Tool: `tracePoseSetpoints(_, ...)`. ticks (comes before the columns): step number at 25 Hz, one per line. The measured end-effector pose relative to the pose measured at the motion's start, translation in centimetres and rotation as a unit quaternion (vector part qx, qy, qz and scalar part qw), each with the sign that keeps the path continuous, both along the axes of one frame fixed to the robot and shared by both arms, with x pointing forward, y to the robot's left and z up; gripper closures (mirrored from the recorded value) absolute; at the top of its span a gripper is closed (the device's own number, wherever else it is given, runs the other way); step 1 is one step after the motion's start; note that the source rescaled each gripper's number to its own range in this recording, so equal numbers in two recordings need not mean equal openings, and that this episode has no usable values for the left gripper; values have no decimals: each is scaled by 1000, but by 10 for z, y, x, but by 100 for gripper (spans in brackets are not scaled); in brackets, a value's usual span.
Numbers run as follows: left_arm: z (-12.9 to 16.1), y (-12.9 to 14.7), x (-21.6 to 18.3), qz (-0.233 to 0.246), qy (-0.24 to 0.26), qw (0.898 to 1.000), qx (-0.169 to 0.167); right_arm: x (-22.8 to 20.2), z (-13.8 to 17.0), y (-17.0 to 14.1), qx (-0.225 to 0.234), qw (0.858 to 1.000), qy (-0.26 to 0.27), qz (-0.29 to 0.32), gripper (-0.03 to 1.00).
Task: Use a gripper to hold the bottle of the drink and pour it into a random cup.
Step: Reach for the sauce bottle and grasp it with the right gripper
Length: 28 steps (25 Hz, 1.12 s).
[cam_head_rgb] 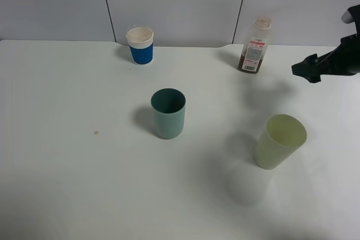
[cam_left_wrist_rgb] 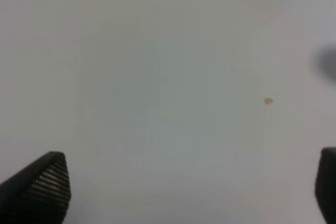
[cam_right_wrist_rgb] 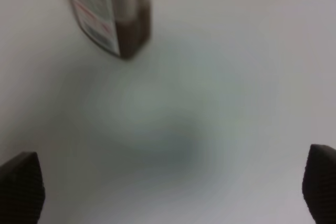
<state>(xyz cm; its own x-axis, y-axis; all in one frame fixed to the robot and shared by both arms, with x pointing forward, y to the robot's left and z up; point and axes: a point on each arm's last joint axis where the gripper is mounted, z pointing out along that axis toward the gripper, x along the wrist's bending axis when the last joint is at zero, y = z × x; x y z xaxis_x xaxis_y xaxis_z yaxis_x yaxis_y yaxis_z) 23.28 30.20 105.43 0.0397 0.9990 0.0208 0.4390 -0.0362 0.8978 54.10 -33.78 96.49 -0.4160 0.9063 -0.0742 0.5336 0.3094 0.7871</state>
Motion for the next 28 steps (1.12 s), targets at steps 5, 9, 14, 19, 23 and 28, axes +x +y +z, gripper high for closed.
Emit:
tracePoseSetpoints(5, 0, 0, 0, 0, 0, 1000, 0, 7, 14, 3, 22, 999, -28, 37, -3)
tracePoseSetpoints(9, 0, 0, 0, 0, 0, 1000, 0, 19, 17, 1, 36, 998, -31, 31, -3)
tracePoseSetpoints(14, 0, 0, 0, 0, 0, 1000, 0, 35, 1, -3, 53, 998, -7, 23, -3)
tracePoseSetpoints(19, 0, 0, 0, 0, 0, 1000, 0, 48, -8, -6, 45, 998, 5, 39, -3)
tracePoseSetpoints(23, 0, 0, 0, 0, 0, 1000, 0, 59, -12, -10, 23, 998, 7, 59, -3)
tracePoseSetpoints(28, 0, 0, 0, 0, 0, 1000, 0, 75, -14, -13, 21, 997, 0, 73, -3)
